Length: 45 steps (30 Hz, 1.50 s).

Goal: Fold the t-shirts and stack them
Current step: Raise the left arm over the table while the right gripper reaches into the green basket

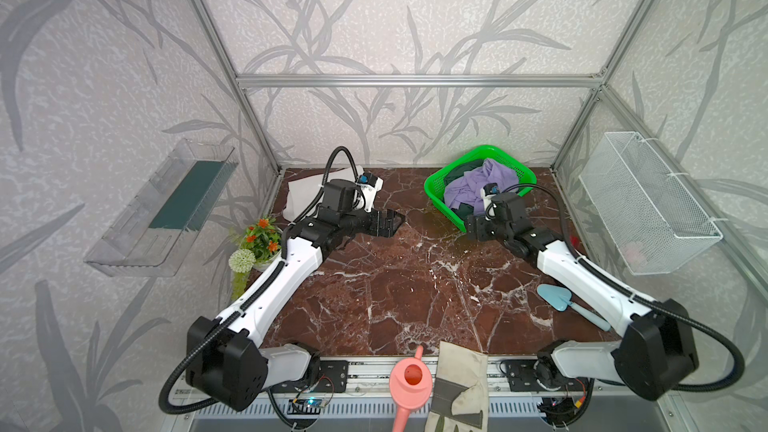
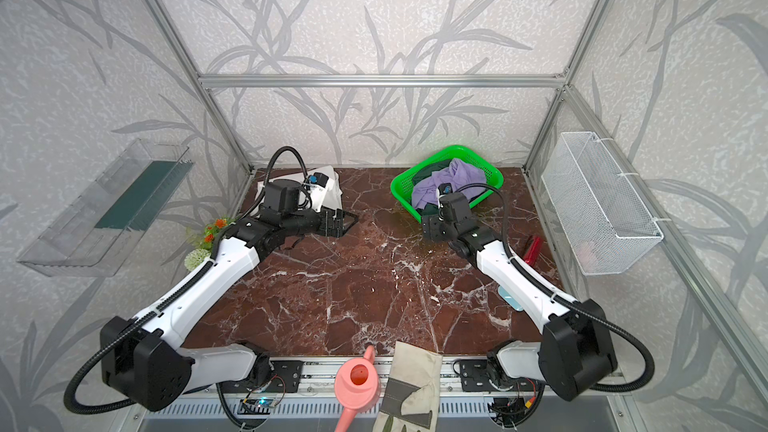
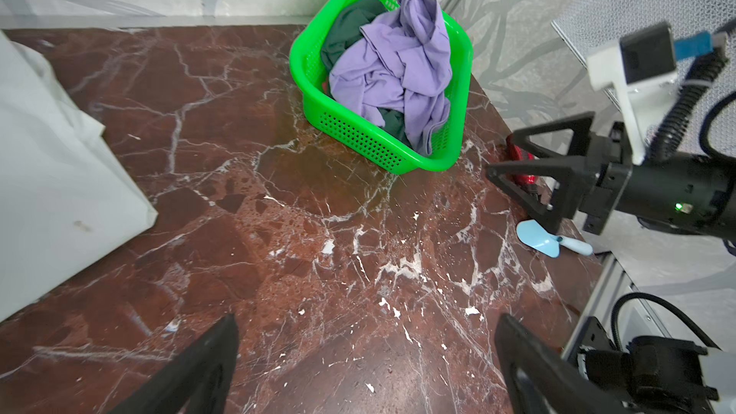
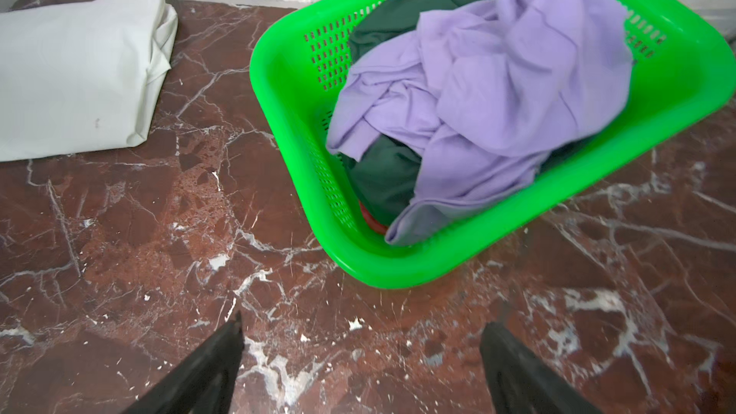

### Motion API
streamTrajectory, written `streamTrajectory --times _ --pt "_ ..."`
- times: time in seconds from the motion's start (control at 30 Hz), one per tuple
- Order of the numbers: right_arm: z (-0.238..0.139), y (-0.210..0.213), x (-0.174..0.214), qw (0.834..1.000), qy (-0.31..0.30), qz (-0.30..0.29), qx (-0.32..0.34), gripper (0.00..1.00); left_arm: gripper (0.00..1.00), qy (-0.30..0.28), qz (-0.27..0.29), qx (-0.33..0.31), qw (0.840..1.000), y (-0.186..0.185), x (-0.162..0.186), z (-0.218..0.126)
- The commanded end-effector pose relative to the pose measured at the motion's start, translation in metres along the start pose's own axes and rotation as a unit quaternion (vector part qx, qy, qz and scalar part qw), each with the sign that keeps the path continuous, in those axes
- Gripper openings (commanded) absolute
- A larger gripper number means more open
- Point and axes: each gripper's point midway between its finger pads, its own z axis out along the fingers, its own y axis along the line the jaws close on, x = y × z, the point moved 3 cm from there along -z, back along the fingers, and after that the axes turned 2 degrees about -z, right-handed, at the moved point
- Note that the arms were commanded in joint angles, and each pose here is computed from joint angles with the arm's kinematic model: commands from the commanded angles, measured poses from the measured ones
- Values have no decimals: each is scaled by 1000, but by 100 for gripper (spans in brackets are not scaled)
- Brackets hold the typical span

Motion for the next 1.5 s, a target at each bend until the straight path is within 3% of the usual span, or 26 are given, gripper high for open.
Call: streamTrajectory --times 0.0,0.27,0.43,0.57,0.67,0.87,1.0,1.2,1.47 --pt "22 14 -15 997 7 -73 -10 88 99 -20 15 56 998 -17 -18 9" --pt "80 35 -21 989 53 -133 -41 79 99 -32 19 5 999 -3 -13 33" --pt "97 38 -14 987 71 -140 -44 77 99 -23 16 -10 1000 -1 -4 28" --pt "111 38 -6 984 91 -148 -41 63 99 -32 25 -19 999 -2 -5 20" --pt "120 32 -3 984 101 -146 -20 59 99 -29 24 -18 999 -2 -4 21" --pt "134 23 -1 983 108 -145 7 30 99 -22 19 -17 999 -2 -2 23" --pt "140 4 -3 988 107 -110 34 19 99 -19 19 -25 999 0 -1 24" --pt "155 -36 -21 991 106 -49 66 16 99 -19 19 -24 999 -1 0 23" --pt "194 -83 -44 988 112 -45 94 15 99 -17 27 -6 999 -9 1 24"
